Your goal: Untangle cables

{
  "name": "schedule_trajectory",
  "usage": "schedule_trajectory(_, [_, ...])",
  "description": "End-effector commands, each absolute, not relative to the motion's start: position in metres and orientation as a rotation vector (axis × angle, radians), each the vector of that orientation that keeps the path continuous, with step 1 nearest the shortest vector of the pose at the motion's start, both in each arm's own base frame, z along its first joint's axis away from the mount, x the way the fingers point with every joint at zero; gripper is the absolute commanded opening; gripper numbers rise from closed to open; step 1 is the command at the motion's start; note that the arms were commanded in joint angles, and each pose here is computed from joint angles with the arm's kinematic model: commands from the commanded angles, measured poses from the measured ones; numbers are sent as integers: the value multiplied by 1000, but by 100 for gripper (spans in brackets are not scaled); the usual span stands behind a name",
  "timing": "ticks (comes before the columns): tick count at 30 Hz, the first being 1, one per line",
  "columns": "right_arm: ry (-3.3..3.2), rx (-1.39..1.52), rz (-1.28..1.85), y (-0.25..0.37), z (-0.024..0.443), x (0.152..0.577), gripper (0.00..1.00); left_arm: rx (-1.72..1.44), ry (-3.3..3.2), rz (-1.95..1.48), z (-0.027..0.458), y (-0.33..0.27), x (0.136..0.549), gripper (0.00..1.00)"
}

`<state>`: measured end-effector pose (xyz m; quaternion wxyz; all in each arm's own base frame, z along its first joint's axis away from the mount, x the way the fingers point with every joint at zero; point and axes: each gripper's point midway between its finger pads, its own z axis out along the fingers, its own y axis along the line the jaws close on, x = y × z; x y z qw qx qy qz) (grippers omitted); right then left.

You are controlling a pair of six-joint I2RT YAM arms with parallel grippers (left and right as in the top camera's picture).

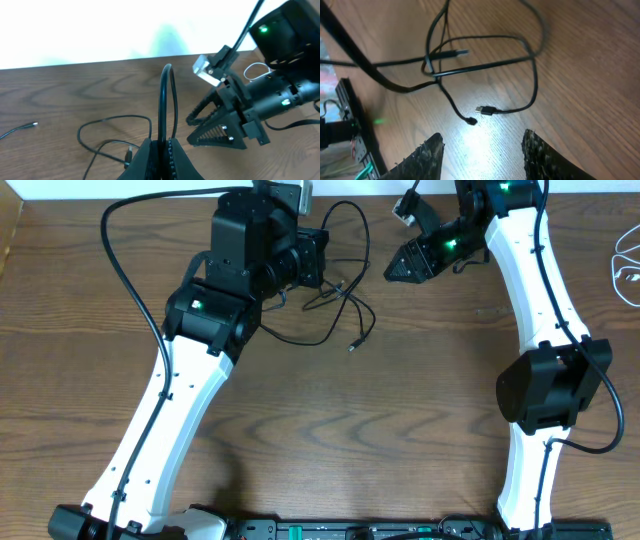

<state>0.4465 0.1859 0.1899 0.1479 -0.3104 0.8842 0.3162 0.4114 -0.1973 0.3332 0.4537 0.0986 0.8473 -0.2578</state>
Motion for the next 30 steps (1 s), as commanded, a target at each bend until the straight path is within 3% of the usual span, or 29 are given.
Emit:
schedule_trajectory(1, [2564,-849,888,186,193,448,48,238,2074,-624,338,-194,416,7])
schedule_trajectory(7, [2688,-532,796,178,180,469,49,247,2047,-637,344,-196,417,7])
schedule_trajectory(16, [2750,-265,980,212,155,469,72,247,2053,-637,343,-196,416,8])
schedule_trajectory(25, [2665,-121,1311,256,158,472,73,245,2084,-633,336,-195,413,7])
schedule_trajectory(30, [2681,-136,1349,270,152,462,72,245,2090,-632,335,-195,413,7])
